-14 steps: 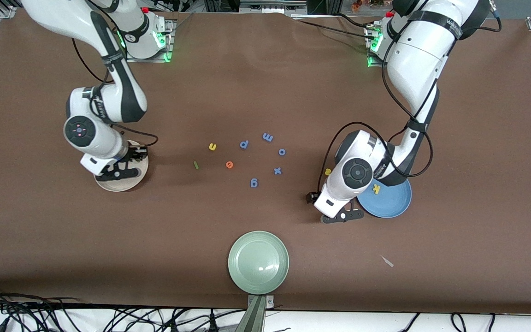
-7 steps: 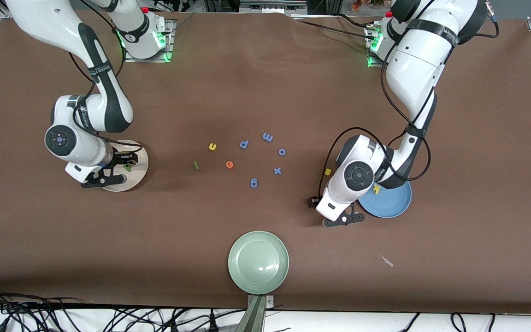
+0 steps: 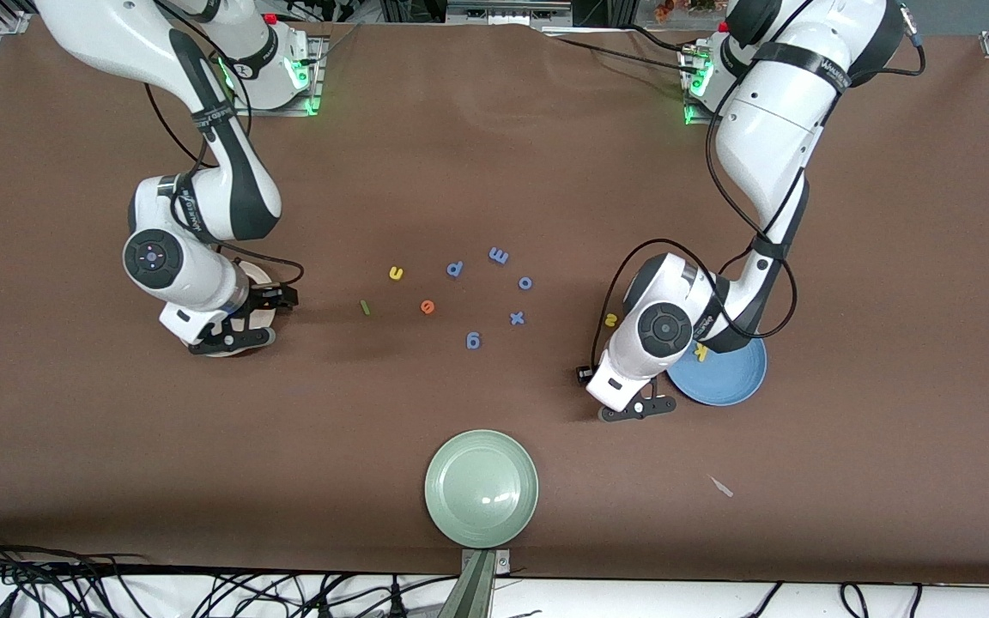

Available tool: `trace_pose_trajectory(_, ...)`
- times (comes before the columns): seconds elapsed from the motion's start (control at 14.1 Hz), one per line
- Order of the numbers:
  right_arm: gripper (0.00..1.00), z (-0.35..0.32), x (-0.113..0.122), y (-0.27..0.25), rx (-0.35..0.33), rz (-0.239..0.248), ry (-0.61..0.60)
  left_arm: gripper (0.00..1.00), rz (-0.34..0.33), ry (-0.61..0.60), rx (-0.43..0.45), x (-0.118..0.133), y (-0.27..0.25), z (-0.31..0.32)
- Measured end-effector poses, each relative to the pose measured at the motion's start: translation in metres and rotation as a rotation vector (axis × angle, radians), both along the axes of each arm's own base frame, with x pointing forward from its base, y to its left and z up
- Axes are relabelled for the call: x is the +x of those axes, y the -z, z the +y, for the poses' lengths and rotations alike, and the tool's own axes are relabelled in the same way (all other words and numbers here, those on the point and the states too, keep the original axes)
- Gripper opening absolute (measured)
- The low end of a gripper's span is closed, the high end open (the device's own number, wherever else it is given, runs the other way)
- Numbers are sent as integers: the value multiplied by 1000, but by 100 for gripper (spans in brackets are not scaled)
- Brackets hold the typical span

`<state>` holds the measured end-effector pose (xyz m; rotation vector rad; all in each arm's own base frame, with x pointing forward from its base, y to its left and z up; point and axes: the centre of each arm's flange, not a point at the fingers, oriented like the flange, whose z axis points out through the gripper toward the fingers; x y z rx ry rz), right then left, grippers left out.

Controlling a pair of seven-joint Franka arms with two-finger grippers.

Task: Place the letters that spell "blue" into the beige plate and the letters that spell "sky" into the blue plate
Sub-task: 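Carry the green d to the cream plate while the left gripper grasps teal y, then drop the teal y in the blue plate while the right gripper returns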

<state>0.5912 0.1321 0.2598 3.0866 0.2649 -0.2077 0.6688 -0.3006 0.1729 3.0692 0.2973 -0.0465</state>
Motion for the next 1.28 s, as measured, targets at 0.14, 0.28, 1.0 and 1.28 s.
trace_pose_trajectory(0.14,100,26,-1,-7,11,-2,14,44,-2,-4,0,1,-1,2)
trace_pose_trajectory(0.28,100,53,-7,-9,28,-8,3,26,-6,-14,-1,3,-3,3)
trace_pose_trajectory(1.0,100,115,-21,36,67,-45,12,25,96,132,61,13,-102,65)
trace_pose_trajectory(1.28,100,115,-19,35,68,-47,13,25,165,250,68,-12,-108,139)
